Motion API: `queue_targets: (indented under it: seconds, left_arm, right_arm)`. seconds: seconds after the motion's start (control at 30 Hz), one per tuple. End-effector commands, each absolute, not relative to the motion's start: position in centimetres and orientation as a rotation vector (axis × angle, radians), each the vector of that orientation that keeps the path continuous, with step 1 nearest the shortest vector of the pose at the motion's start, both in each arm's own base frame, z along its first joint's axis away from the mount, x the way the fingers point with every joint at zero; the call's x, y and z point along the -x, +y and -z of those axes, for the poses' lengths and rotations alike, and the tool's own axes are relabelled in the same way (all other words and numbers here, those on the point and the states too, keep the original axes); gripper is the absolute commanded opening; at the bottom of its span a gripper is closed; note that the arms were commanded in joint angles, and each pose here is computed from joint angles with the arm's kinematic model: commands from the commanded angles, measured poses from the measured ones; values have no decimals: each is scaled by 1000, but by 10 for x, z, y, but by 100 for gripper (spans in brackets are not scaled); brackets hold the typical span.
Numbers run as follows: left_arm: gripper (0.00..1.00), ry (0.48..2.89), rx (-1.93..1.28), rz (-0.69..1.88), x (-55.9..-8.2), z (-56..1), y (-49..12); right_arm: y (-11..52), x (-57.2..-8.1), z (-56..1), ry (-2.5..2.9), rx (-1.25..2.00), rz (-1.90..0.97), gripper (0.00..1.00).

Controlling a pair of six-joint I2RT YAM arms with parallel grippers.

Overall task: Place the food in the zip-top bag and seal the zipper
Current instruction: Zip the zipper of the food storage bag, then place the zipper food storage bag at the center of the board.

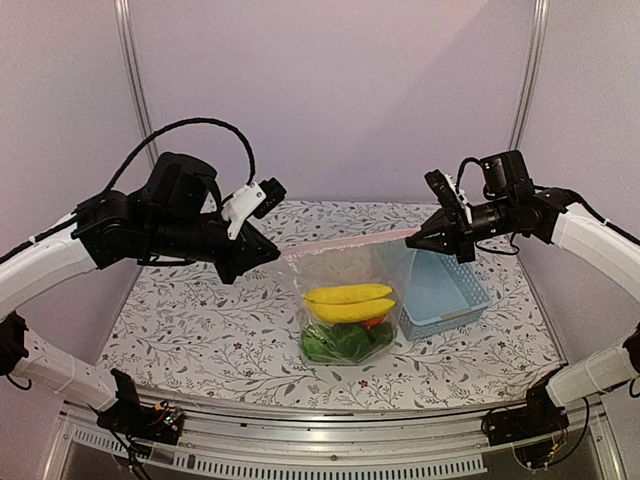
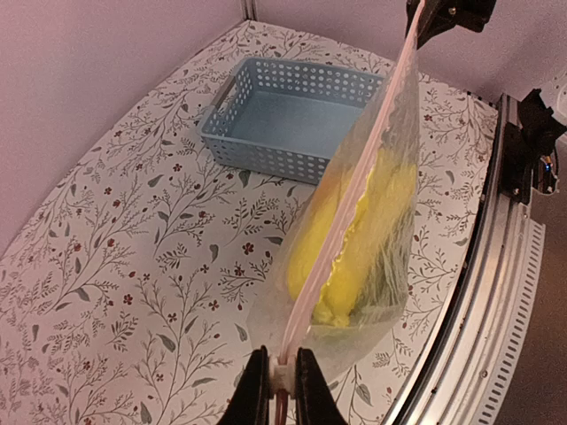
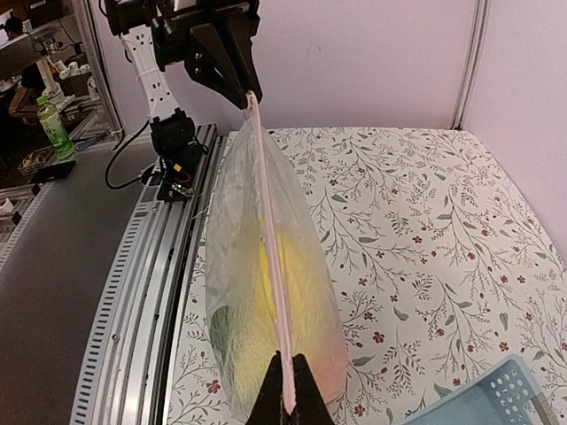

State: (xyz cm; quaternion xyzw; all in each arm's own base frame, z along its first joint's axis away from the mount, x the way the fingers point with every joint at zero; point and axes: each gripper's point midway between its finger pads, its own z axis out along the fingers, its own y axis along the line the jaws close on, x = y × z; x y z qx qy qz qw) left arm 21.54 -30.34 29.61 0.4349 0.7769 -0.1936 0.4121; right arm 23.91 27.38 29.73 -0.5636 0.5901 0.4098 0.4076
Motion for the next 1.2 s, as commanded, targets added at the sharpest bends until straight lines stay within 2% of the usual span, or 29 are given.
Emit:
queue_targets:
  seconds: [0.0, 0.3, 0.37, 0.4, 0.47, 0.53, 0.6, 0.67, 0.83, 0.93, 1.03, 1.17]
  left_arm:
    - [7, 2048, -1070, 395, -218, -277, -274]
    - [7, 2051, -1062, 391, -217, -278, -270]
    - [10, 2047, -1065, 395, -217, -279, -272]
    - [16, 2044, -1066, 400, -218, -280, -273]
    - [38, 2035, -1060, 407, -220, -283, -277]
    - [51, 2011, -1063, 430, -223, -289, -286]
    - [58, 1982, -1059, 450, -229, -297, -296]
    - [60, 1953, -1060, 461, -236, -304, -307]
    - [61, 1917, -1158, 558, -237, -304, -340]
    - [55, 1925, -1237, 645, -232, -294, -360]
    - [48, 1941, -1300, 717, -225, -283, -376]
    - [30, 1964, -1325, 726, -229, -271, -390]
  right_arm:
    - [268, -248, -304, 1495, 1389, -1012, 0]
    - [268, -248, -304, 1493, 1389, -1025, 0]
    - [269, -248, -303, 1495, 1391, -1029, 0]
    - [269, -248, -303, 1493, 1392, -1028, 0]
    - [269, -247, -301, 1495, 1395, -1034, 0]
    - [269, -246, -299, 1494, 1404, -1037, 0]
    - [270, -247, -296, 1499, 1410, -1041, 0]
    - [270, -246, -296, 1496, 1418, -1048, 0]
    - [272, -242, -299, 1488, 1440, -1052, 0]
    - [272, -240, -300, 1480, 1447, -1044, 0]
    - [273, -239, -300, 1480, 1449, -1047, 0]
    - [274, -240, -297, 1487, 1452, -1047, 0]
